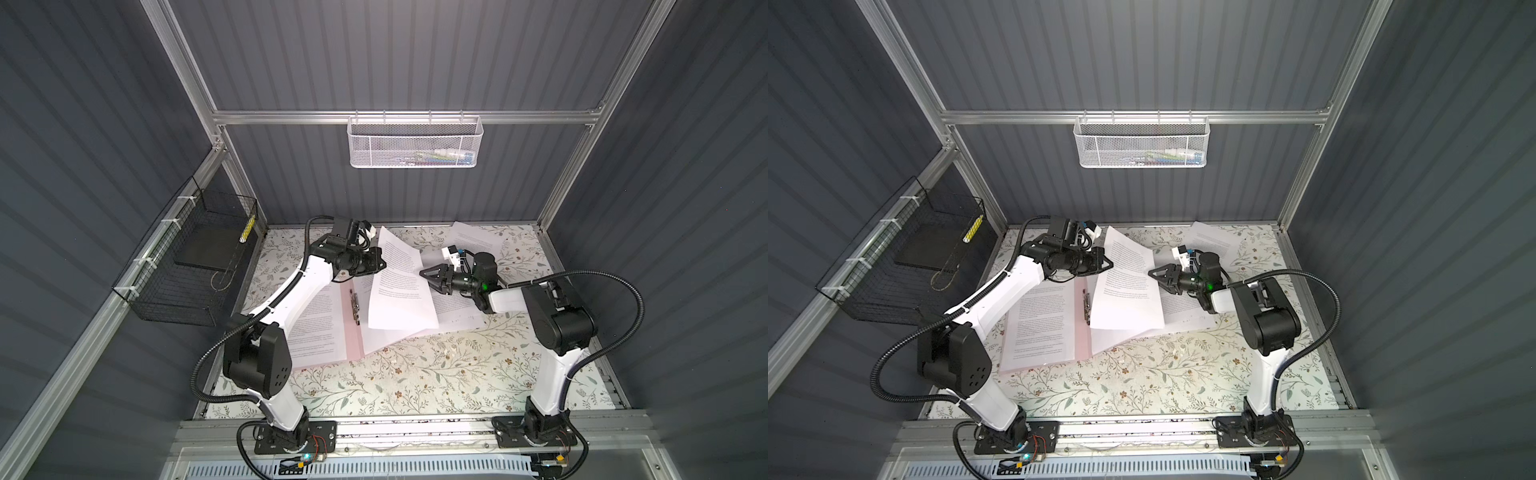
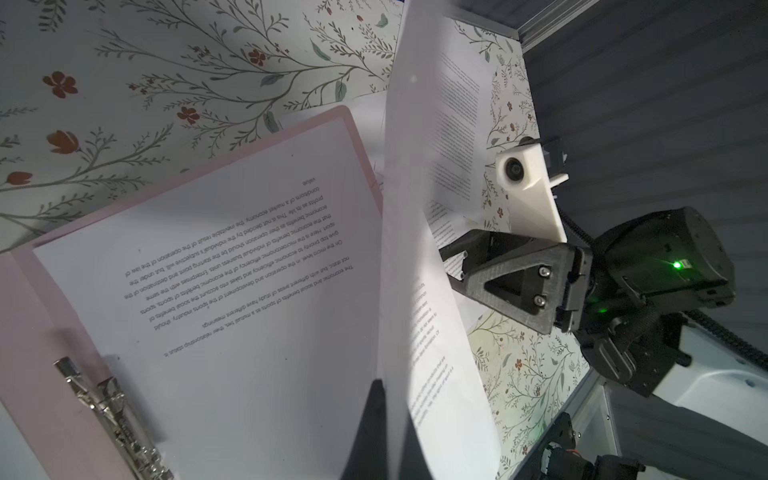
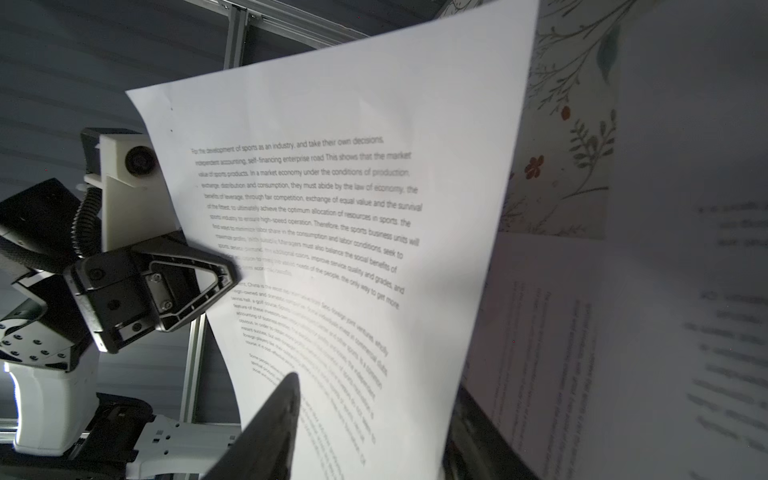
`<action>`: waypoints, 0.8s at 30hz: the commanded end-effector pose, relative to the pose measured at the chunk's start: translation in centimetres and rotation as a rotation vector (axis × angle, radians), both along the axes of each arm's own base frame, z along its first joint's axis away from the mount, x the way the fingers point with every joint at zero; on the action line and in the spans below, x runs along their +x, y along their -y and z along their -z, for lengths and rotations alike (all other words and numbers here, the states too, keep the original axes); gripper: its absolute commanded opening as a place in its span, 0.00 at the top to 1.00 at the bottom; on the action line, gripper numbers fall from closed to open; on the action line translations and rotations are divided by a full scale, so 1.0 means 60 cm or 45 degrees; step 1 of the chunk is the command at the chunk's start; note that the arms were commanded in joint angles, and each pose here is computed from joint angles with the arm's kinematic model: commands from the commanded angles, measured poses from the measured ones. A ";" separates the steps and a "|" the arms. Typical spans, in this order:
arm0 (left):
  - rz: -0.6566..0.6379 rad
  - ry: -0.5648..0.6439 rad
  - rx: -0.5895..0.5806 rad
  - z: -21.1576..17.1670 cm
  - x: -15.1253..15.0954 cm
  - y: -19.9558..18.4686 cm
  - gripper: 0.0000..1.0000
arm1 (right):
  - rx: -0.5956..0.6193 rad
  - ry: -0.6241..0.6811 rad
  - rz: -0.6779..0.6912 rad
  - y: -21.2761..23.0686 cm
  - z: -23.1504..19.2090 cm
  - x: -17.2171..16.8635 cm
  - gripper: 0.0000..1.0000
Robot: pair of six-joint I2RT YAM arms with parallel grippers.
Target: Put the files into the folder
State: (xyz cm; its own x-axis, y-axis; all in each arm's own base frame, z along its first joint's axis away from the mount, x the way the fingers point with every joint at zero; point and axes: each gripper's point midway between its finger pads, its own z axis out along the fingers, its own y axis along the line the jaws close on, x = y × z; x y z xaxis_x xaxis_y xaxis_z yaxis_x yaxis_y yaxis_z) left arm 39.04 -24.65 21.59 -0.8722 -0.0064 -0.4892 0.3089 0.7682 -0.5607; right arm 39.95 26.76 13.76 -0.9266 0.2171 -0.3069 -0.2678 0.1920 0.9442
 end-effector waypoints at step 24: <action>-0.021 -0.053 -0.151 0.021 0.018 0.014 1.00 | 0.000 0.036 0.026 0.023 -0.014 -0.006 0.79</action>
